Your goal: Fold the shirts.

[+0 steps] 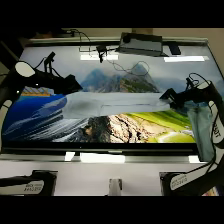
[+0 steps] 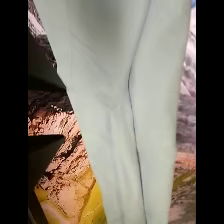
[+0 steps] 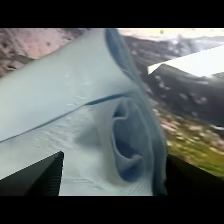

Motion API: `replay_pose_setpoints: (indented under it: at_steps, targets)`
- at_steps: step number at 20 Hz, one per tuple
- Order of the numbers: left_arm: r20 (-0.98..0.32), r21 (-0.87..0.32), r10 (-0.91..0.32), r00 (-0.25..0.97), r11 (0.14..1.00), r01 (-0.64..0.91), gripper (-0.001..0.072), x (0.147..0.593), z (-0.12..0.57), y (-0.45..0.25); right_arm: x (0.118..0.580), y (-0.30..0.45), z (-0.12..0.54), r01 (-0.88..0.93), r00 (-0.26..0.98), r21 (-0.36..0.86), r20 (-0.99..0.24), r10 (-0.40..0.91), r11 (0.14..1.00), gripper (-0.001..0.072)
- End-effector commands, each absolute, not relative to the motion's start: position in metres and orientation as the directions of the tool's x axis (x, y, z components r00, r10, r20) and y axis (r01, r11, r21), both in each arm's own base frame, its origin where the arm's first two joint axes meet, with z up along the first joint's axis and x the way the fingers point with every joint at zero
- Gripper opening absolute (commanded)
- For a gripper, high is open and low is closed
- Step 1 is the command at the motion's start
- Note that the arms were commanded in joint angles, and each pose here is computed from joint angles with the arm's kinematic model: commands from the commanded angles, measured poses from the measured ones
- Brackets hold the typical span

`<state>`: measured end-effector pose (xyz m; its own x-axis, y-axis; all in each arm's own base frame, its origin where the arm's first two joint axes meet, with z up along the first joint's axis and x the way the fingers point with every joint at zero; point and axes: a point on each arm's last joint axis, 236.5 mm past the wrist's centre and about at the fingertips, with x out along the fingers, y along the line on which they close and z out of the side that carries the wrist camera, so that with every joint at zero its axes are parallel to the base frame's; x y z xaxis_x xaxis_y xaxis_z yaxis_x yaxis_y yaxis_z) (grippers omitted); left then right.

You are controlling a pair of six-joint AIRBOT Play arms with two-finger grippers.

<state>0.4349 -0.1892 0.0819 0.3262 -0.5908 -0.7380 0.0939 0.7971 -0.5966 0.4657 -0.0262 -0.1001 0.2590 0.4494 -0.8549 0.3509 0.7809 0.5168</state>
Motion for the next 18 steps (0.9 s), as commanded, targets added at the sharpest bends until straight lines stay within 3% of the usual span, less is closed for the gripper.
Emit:
replay_pose_setpoints:
  at_steps: [1,2,3,5,6,7,11,15,18]
  targets:
    - [-0.716,-0.618,-0.64,0.278,0.767,0.176,0.0318,0.414,0.091,-0.236,0.469,-0.01,-0.103,0.389,0.263,0.586,-0.81,0.524,0.711,0.0503]
    - [-0.72,-0.617,-0.647,0.252,0.763,0.193,0.0318,0.408,0.086,-0.249,0.47,-0.008,-0.101,0.391,0.267,0.597,-0.802,0.534,0.701,0.0186]
    - [-0.723,-0.617,-0.652,0.23,0.758,0.21,0.0317,0.403,0.08,-0.263,0.469,-0.003,-0.095,0.391,0.266,0.615,-0.788,0.556,0.685,0.0033]
    - [-0.714,-0.617,-0.659,0.235,0.752,0.232,0.0285,0.406,0.067,-0.29,0.471,0.004,-0.073,0.32,0.287,0.649,-0.76,0.583,0.69,0.0024]
    - [-0.706,-0.618,-0.662,0.252,0.749,0.238,0.006,0.411,0.059,-0.304,0.471,0.005,-0.059,0.291,0.303,0.653,-0.757,0.58,0.7,0.0024]
    - [-0.696,-0.623,-0.665,0.27,0.747,0.232,0.0032,0.417,0.048,-0.32,0.47,0.006,-0.04,0.248,0.32,0.655,-0.751,0.578,0.714,0.0023]
    - [-0.664,-0.715,-0.709,0.237,0.695,0.077,0.0031,0.412,-0.005,-0.383,0.449,0.018,0.048,0.101,0.378,0.655,-0.721,0.58,0.749,0.0023]
    - [-0.604,-0.788,-0.751,0.266,0.613,-0.06,0.003,0.412,-0.041,-0.431,0.396,0.041,0.127,0.022,0.372,0.656,-0.706,0.603,0.755,0.0024]
    - [-0.571,-0.82,-0.791,0.219,0.543,-0.179,0.003,0.386,-0.067,-0.471,0.359,0.051,0.174,-0.023,0.412,0.633,-0.699,0.584,0.774,0.0024]
